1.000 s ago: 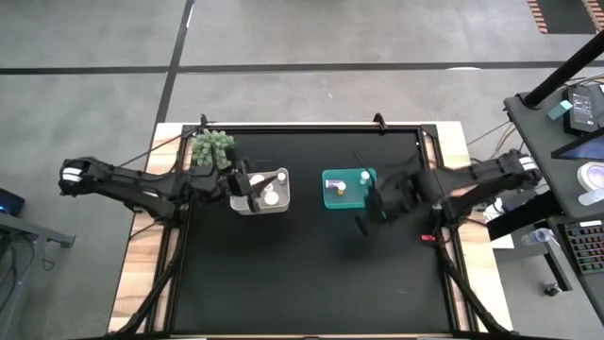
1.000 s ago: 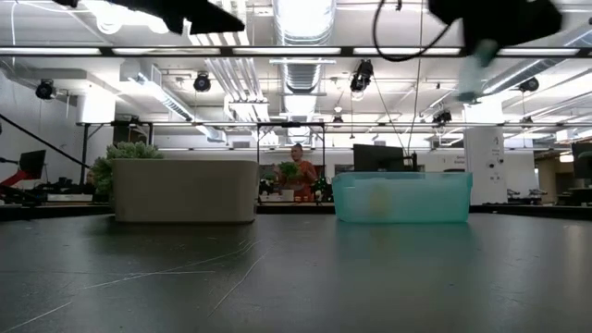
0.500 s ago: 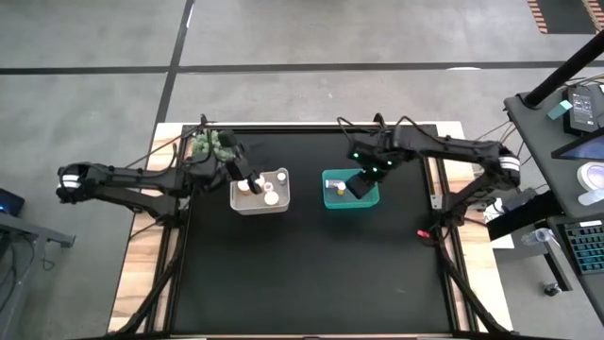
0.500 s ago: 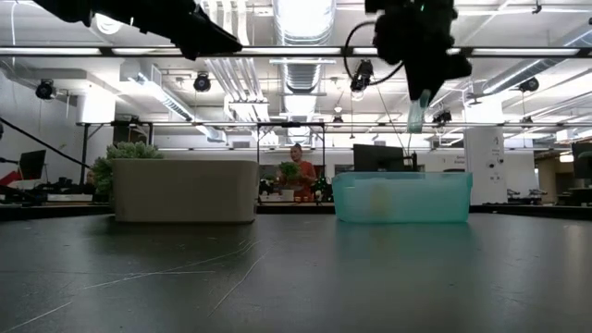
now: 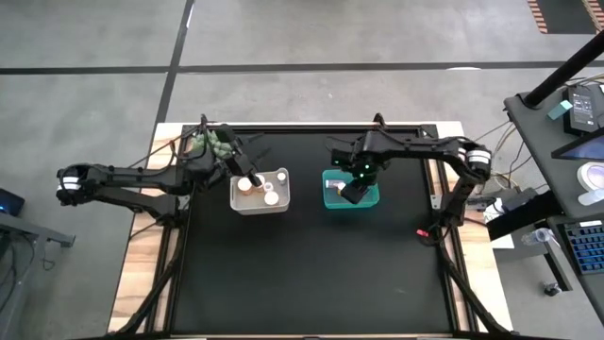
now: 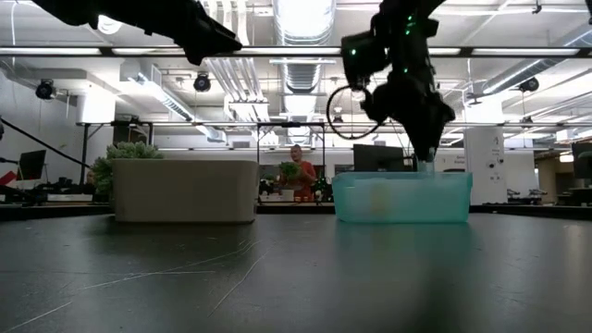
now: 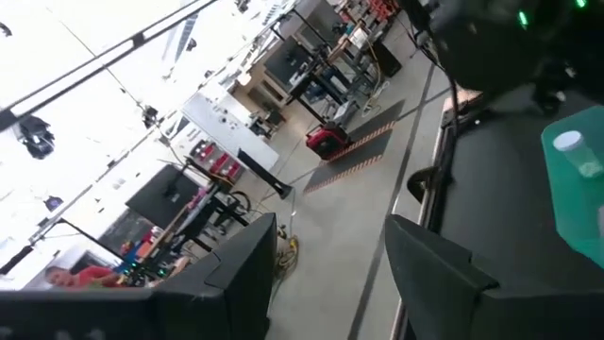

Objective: Pick and place medicine bottles into bin by pill shape (circle, oval)
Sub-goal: Put the small green tablet bottle into the green bin

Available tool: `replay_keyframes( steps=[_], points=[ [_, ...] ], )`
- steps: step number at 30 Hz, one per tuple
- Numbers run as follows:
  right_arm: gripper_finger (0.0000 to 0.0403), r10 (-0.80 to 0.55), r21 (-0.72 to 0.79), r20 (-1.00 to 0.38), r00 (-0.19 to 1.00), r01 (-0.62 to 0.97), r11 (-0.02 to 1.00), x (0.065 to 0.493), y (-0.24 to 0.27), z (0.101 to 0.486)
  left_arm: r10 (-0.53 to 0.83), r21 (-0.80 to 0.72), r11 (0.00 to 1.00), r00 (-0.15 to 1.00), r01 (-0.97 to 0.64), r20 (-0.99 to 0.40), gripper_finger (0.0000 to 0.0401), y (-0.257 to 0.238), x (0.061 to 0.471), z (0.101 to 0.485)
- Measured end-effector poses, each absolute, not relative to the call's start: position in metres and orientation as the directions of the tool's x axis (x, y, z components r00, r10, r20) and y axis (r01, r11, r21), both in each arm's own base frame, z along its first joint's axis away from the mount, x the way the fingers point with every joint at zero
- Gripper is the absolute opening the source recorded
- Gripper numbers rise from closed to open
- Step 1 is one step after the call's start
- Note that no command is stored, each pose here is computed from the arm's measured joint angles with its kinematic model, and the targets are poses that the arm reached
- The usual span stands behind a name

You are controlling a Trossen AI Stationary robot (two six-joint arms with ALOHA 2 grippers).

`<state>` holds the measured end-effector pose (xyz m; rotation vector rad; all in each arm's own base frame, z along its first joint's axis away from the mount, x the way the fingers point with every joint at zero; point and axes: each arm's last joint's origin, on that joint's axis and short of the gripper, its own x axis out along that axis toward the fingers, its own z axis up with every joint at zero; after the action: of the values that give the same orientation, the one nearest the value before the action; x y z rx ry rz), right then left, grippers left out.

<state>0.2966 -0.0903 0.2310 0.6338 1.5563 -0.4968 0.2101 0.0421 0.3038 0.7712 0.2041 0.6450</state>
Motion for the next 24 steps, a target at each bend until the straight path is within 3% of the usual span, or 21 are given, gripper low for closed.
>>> replay_keyframes(
  steps=[18, 24],
  points=[
    [0.0110, 0.092, 0.073, -0.996, -0.002, 0.605, 0.793, 0.314, -0.096, 0.206, 0.610, 0.707, 0.528, 0.789, -0.471, 0.070, 0.0183, 0.042, 0.210, 0.305],
    [0.0150, 0.090, 0.075, -0.996, 0.006, 0.604, 0.793, 0.315, -0.096, 0.205, 0.611, 0.707, 0.528, 0.789, -0.471, 0.070, 0.0183, 0.042, 0.210, 0.305]
  ],
)
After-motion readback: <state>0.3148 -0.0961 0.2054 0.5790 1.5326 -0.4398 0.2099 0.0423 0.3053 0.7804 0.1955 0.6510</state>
